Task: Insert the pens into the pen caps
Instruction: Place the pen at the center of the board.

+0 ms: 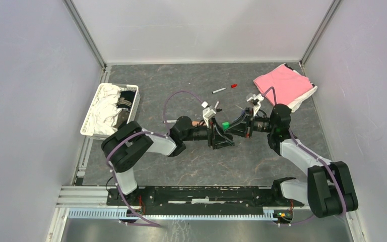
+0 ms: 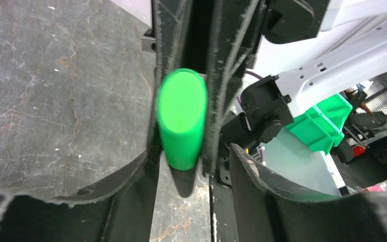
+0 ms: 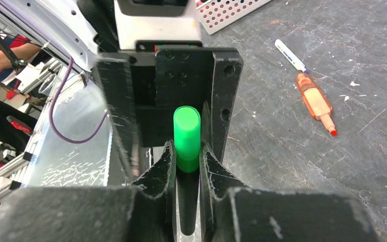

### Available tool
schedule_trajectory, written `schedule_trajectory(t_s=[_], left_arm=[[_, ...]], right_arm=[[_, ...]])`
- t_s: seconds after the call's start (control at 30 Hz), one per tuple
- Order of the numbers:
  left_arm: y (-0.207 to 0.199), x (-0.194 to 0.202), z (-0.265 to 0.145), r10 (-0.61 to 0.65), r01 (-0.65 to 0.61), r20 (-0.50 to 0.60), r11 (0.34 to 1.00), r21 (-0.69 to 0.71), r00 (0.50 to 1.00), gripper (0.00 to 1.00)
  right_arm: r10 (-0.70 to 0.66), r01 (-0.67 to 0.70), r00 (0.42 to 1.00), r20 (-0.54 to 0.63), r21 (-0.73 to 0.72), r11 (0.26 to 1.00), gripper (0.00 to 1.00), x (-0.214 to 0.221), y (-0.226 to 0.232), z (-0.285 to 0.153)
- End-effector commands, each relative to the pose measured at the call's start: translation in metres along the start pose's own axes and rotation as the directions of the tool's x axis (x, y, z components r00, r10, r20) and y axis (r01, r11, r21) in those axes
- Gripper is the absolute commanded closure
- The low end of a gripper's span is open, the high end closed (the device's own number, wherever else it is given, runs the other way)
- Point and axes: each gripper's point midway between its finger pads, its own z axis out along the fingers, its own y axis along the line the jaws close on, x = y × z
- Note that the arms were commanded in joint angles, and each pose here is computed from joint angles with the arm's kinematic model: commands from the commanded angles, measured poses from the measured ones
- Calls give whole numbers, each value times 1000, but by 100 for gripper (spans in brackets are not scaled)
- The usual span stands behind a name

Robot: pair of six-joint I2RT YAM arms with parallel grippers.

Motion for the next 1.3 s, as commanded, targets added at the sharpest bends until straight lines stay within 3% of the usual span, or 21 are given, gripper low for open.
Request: schedule_trajectory(t_s=[0.0, 0.1, 0.13, 0.17, 0.2, 0.27, 0.37, 0.5, 0.6, 0.73, 0.87, 0.97, 1.1, 1.2, 1.27], left_arm=[[-17, -30, -7, 98, -96, 90, 995, -29, 991, 34], [-5, -29, -21, 134, -124, 65, 982, -145, 989, 27], [1, -28, -27, 163, -152, 41, 969, -197, 986, 18], [6, -27, -35, 191, -183, 10, 951, -251, 981, 3], [10, -27, -44, 225, -219, -15, 929, -300, 974, 1], [17, -30, -64, 288, -294, -74, 872, -393, 955, 0], [24, -38, -85, 327, -365, -164, 794, -487, 931, 0], [41, -44, -106, 294, -387, -251, 702, -599, 922, 0], [49, -53, -117, 278, -353, -220, 667, -656, 935, 0], [57, -72, -140, 271, -259, -111, 607, -752, 956, 0], [57, -89, -168, 280, -163, -8, 534, -829, 960, 0], [52, -92, -180, 288, -137, 25, 527, -839, 957, 0], [47, -87, -182, 280, -143, 21, 553, -821, 960, 0], [48, -82, -178, 261, -145, 10, 568, -810, 965, 0], [50, -80, -177, 252, -143, 7, 572, -808, 968, 0]], right_arm=[[-113, 113, 993, 24, 11, 994, 97, -21, 1, -5], [-168, 166, 986, 16, 65, 984, 98, -28, -12, -15], [-203, 202, 979, -1, 107, 973, 99, -33, -23, -20], [-239, 243, 970, -42, 174, 954, 100, -33, -38, -29], [-267, 279, 960, -84, 224, 934, 100, -32, -50, -36], [-280, 297, 955, -99, 319, 900, 100, -38, -67, -53], [-278, 305, 951, -133, 529, 792, 100, -49, -106, -84], [-201, 291, 956, -213, 765, 574, 100, -57, -166, -129], [-162, 289, 957, -240, 827, 482, 100, -62, -196, -148], [-114, 311, 950, -291, 853, 420, 98, -74, -236, -159], [-5, 294, 946, -325, 847, 442, 100, -62, -278, -158], [55, 279, 940, -337, 849, 448, 98, -59, -299, -158], [111, 287, 923, -368, 853, 436, 89, -44, -317, -163], [125, 272, 920, -371, 835, 478, 82, -34, -317, -156], [103, 260, 926, -363, 811, 525, 72, -36, -311, -147]])
